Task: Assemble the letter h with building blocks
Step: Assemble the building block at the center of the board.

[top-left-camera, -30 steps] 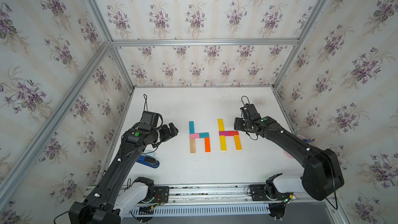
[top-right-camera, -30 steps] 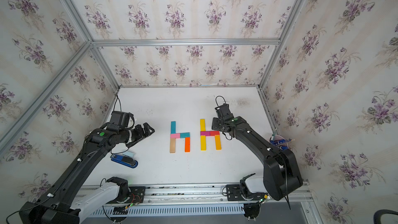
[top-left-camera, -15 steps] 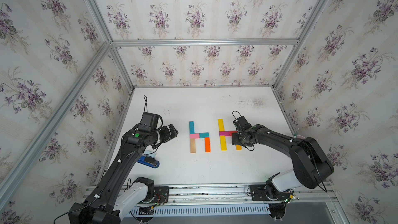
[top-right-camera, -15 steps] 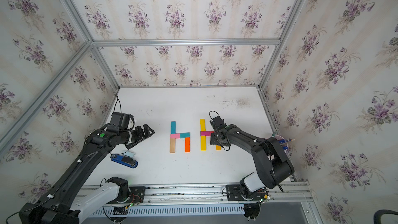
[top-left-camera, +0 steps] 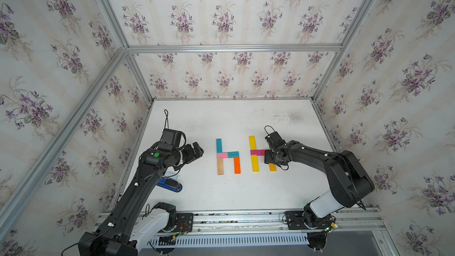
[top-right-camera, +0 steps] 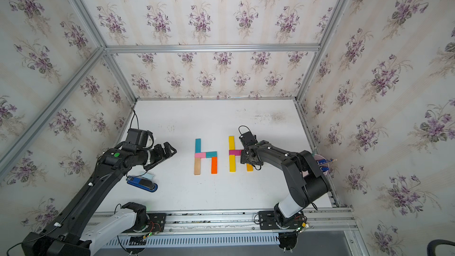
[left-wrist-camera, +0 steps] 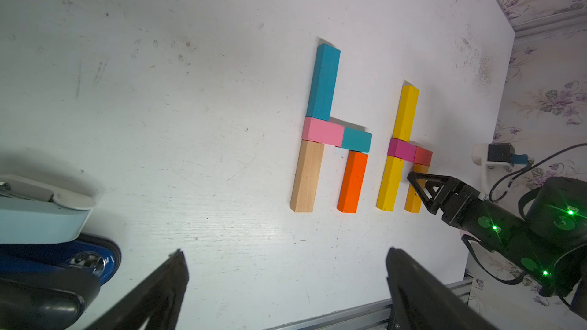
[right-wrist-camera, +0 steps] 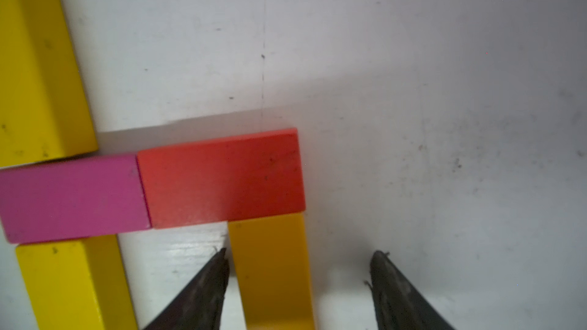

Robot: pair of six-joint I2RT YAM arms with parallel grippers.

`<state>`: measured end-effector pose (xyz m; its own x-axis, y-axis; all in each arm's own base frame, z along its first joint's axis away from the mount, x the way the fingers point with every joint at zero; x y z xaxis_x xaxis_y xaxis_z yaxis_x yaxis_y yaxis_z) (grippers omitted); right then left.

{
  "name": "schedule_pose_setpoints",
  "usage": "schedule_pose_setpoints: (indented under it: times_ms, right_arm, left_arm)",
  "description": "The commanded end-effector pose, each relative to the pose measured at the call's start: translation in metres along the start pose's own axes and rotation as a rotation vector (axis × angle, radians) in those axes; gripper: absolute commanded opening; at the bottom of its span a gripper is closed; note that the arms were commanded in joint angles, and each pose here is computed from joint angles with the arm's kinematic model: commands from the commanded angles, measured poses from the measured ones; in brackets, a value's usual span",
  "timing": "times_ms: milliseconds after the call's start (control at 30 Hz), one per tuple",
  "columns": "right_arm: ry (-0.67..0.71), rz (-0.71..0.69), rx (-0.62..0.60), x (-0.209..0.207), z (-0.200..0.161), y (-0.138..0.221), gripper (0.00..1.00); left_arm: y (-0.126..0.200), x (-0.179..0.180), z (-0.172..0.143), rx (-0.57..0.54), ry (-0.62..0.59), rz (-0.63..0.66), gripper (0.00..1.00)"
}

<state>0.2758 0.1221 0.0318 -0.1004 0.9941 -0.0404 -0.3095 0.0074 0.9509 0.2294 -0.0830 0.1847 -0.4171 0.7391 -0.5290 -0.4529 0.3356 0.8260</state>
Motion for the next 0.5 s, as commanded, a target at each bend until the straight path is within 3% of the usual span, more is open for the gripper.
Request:
schedule_pose_setpoints:
  times_ms: [0,467]
  right_arm:
    - [0.005,-0.033,0.019,-0.0056,-0.0038,-0.0021,0.71]
    - [-0.01,-0.062,0.031,-0.0128,-0.0067,-0.0046,0.66]
  left_arm:
    - [-0.0005,0.0,0.0029,-0.017,-0.011,0.001,0.99]
    - [0.0012,-0.0004,0.0027,-0.019,-0.012,-0.003,0.99]
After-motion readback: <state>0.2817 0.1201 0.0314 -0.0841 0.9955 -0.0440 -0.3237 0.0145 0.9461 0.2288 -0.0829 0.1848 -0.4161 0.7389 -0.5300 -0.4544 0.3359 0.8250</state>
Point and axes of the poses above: each gripper's point midway between its finger pads, its own y axis back along the fingers, its own x axis along the line the jaws close on, z = x × y, the point moved 2 cm from there along y, back along the fingers, and after that the axes turned 10 degrees about y, right-handed, at the moved point
